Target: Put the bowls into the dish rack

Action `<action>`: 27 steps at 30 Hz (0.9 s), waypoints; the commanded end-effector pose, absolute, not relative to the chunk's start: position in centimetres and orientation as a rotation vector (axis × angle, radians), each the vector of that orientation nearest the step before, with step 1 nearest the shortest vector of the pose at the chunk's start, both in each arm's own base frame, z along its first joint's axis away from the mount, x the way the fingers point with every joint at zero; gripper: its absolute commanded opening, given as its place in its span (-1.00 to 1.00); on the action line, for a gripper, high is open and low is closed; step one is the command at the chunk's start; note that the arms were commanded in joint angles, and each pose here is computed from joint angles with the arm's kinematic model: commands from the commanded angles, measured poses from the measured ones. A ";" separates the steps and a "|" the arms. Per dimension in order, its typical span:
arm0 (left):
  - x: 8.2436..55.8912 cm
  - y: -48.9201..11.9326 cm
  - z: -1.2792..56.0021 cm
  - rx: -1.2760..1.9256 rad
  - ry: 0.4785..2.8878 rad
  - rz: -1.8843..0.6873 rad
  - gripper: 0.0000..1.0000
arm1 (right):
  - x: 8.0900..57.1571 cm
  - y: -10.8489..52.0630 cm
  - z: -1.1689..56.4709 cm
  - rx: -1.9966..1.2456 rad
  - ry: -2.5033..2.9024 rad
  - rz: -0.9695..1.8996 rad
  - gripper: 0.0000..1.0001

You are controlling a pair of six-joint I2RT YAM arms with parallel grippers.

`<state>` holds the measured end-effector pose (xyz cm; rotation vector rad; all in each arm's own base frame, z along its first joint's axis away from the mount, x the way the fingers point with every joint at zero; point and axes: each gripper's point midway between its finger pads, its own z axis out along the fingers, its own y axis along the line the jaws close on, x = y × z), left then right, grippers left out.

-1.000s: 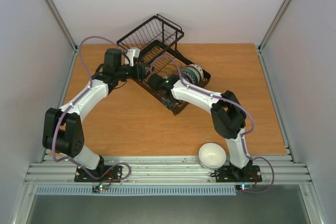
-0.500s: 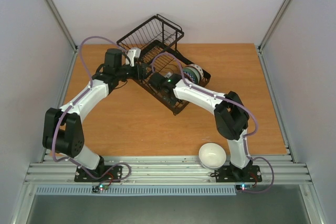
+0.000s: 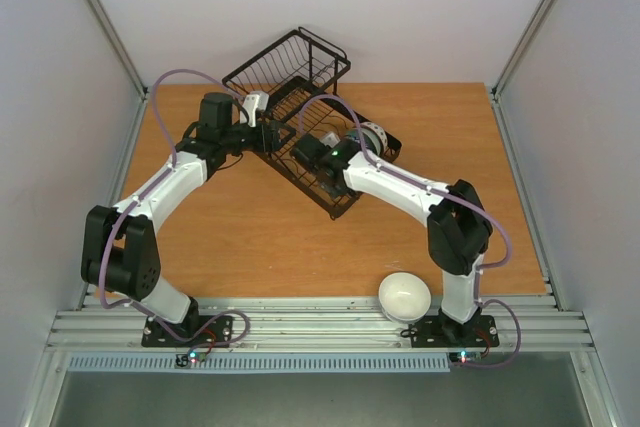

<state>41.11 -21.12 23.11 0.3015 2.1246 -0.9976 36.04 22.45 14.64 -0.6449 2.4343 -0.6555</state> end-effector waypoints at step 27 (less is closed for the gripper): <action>41.4 -21.7 25.5 0.326 2.051 -1.045 0.38 | 11.1 8.2 13.7 0.328 2.820 -0.156 -0.18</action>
